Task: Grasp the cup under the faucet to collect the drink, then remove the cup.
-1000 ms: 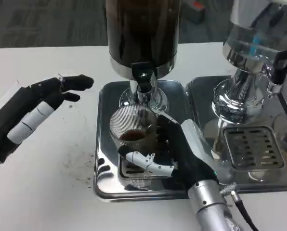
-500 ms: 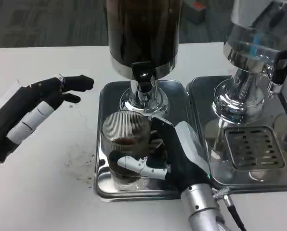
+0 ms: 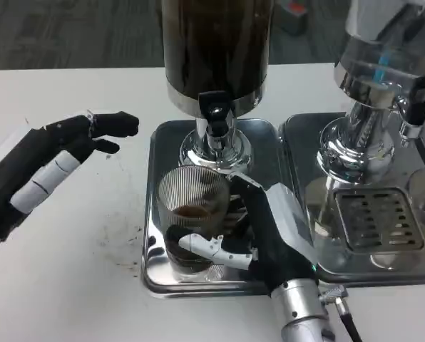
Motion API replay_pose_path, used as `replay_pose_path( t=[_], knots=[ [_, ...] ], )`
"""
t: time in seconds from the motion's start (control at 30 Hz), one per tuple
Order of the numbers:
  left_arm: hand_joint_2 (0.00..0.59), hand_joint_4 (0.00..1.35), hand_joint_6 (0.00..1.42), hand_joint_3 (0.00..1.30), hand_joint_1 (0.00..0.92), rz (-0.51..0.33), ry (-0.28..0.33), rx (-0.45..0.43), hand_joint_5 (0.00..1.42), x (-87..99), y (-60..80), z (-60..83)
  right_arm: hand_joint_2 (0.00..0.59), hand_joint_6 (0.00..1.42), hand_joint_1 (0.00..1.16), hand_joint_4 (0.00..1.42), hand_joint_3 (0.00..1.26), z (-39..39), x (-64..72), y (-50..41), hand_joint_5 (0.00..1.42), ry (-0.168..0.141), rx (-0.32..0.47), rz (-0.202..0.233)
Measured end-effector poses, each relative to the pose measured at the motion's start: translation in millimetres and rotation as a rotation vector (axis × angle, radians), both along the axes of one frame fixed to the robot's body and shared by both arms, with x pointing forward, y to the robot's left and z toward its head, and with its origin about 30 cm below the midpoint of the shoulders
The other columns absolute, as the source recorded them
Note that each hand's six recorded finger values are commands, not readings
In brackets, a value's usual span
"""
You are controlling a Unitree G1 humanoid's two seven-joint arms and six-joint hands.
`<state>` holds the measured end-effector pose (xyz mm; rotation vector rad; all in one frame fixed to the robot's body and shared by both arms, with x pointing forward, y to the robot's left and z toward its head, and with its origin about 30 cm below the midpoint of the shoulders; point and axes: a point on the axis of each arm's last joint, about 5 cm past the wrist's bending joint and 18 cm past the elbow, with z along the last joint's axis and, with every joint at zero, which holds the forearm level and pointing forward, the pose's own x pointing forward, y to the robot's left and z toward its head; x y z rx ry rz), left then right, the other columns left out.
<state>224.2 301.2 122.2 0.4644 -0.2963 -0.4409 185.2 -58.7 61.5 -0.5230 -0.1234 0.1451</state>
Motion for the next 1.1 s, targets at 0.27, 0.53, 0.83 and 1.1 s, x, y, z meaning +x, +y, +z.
replay_pose_path(
  t=[0.27, 0.53, 0.83, 1.1],
  knots=[
    [0.131, 0.31, 0.35, 0.37, 0.0, 0.003, 0.011, -0.001, 0.24, -0.5, 0.6, -1.8, 0.222, 0.95, 0.67, 0.54, 0.48, -1.6, -2.8, -6.2, 0.69, -0.008, 0.006, -0.043],
    [0.131, 0.31, 0.35, 0.37, 0.0, 0.005, 0.021, -0.002, 0.25, -0.9, 1.0, -3.3, 0.223, 0.95, 0.67, 0.54, 0.48, -1.7, -5.1, -16.1, 0.69, -0.014, 0.001, -0.08],
    [0.132, 0.31, 0.35, 0.37, 0.0, 0.006, 0.028, -0.003, 0.25, -1.1, 1.3, -4.5, 0.223, 0.97, 0.67, 0.56, 0.5, -1.0, -9.5, -19.9, 0.71, -0.026, -0.006, -0.1],
    [0.132, 0.31, 0.35, 0.37, 0.0, 0.003, 0.038, -0.003, 0.25, -1.3, 1.6, -5.8, 0.223, 0.98, 0.67, 0.57, 0.51, 0.2, -13.0, -26.7, 0.71, -0.031, -0.008, -0.131]
  ],
)
